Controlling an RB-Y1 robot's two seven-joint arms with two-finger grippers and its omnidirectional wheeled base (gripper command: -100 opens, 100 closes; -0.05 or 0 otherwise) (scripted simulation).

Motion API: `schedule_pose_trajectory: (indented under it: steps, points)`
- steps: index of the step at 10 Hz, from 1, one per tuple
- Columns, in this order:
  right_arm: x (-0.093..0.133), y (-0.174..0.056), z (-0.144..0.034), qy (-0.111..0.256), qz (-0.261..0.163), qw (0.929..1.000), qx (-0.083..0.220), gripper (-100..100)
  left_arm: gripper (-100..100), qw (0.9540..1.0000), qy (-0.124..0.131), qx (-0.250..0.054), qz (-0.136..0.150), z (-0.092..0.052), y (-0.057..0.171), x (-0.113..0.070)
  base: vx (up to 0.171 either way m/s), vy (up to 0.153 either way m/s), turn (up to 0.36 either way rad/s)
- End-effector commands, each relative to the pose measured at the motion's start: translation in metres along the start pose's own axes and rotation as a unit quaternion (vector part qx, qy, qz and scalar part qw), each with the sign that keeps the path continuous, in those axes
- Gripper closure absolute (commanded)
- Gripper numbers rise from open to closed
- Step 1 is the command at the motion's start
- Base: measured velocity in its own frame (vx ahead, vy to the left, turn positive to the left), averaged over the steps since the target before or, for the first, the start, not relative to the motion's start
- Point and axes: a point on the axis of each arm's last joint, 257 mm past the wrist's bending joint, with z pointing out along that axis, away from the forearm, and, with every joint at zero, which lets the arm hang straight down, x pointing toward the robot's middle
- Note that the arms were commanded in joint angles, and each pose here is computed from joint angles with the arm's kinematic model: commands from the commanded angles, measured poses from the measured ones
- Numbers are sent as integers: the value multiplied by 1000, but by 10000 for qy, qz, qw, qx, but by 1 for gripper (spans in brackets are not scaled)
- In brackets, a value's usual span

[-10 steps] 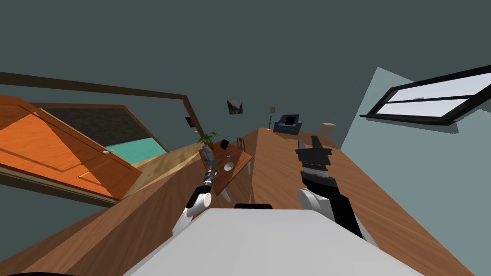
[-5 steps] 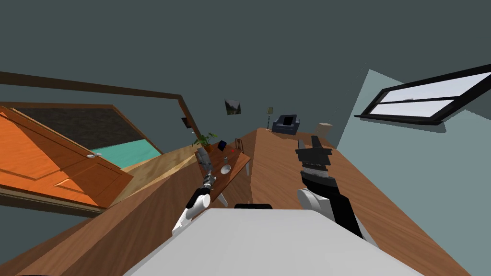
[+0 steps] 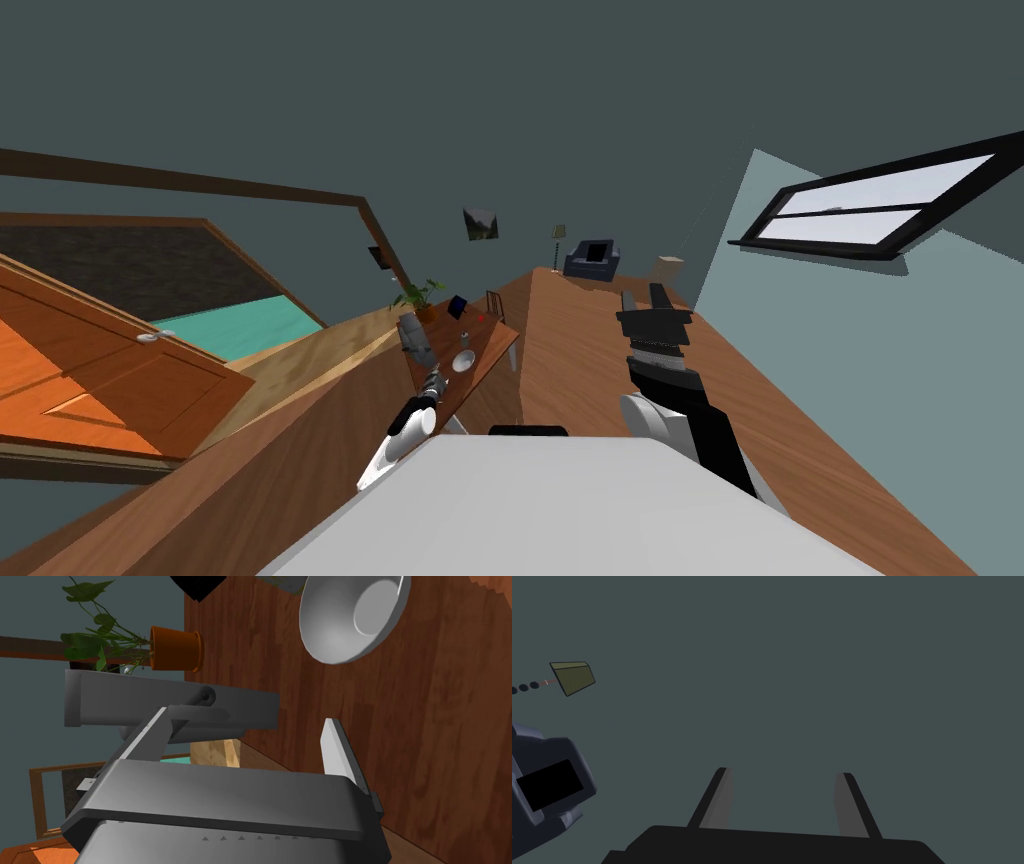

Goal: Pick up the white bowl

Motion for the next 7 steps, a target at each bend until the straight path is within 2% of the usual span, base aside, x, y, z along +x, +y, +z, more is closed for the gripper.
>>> schedule_pose_trajectory:
  steps: [1,2,4,7]
  points:
    - [0,0,0,0,0,10000,0,0,-100,9994,-151,-310,-40,2,20,-15,147,-47,-100]
    - [0,0,0,0,0,10000,0,0,-100,9990,-199,-391,-45,2,28,-20,119,-36,-47]
    - [0,0,0,0,0,10000,0,0,-100,9962,-398,-766,-91,3,51,-41,143,-40,-89]
    - [0,0,0,0,0,10000,0,0,-100,9928,-559,-1053,-125,0,74,-57,104,-24,-40]
